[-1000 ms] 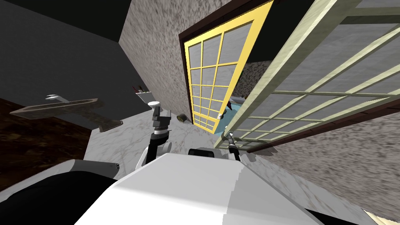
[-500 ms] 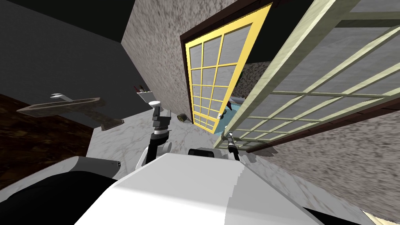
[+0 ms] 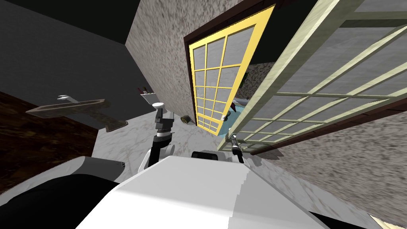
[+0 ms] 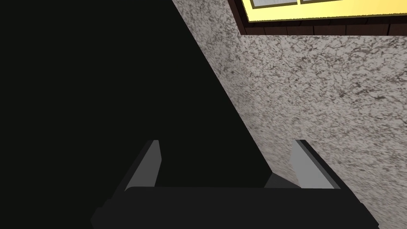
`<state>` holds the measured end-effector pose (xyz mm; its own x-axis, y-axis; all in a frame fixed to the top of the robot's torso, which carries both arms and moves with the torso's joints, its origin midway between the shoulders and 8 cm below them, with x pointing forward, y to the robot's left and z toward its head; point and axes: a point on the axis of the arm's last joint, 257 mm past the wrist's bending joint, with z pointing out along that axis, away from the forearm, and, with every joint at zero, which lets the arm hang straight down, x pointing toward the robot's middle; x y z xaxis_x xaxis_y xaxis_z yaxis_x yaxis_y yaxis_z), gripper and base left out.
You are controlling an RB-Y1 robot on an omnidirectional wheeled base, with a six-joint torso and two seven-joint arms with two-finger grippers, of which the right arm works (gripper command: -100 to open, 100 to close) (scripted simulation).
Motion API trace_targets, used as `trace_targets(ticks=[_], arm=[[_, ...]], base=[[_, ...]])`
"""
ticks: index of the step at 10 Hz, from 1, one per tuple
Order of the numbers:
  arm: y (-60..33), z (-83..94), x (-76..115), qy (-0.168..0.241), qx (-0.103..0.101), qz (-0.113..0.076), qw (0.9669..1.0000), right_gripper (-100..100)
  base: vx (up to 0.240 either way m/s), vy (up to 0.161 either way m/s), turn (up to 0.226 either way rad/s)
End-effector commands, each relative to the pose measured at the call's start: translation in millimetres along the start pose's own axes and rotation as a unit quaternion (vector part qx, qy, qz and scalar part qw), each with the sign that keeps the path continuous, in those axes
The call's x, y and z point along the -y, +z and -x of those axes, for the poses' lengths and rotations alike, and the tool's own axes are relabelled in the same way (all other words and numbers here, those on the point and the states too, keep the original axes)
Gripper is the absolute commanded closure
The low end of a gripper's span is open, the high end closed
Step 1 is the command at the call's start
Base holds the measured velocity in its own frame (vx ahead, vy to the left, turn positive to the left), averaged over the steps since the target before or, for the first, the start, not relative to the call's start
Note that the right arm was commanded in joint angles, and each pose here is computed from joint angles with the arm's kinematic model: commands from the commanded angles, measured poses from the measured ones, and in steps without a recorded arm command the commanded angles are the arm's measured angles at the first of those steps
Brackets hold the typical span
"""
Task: Pull the door open
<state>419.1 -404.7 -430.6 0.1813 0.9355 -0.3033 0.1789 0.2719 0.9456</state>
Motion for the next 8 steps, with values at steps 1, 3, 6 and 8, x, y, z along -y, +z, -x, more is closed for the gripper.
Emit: trace_targets(ticks=[1, 3, 6, 8], arm=[[-3.1, 14.4, 7.0, 0.021, 0.008, -0.006, 0.9997, 100], [-3.1, 14.4, 7.0, 0.023, 0.008, -0.006, 0.9997, 100], [-1.2, 9.5, 3.1, 0.063, 0.000, 0.001, 0.9980, 100], [-0.4, 7.1, 1.1, 0.083, -0.004, 0.004, 0.9966, 100]], base=[[-0.037, -0.023, 0.025], [-0.017, -0.011, 0.010], [-0.026, -0.012, 0.019], [-0.030, -0.011, 0.007]])
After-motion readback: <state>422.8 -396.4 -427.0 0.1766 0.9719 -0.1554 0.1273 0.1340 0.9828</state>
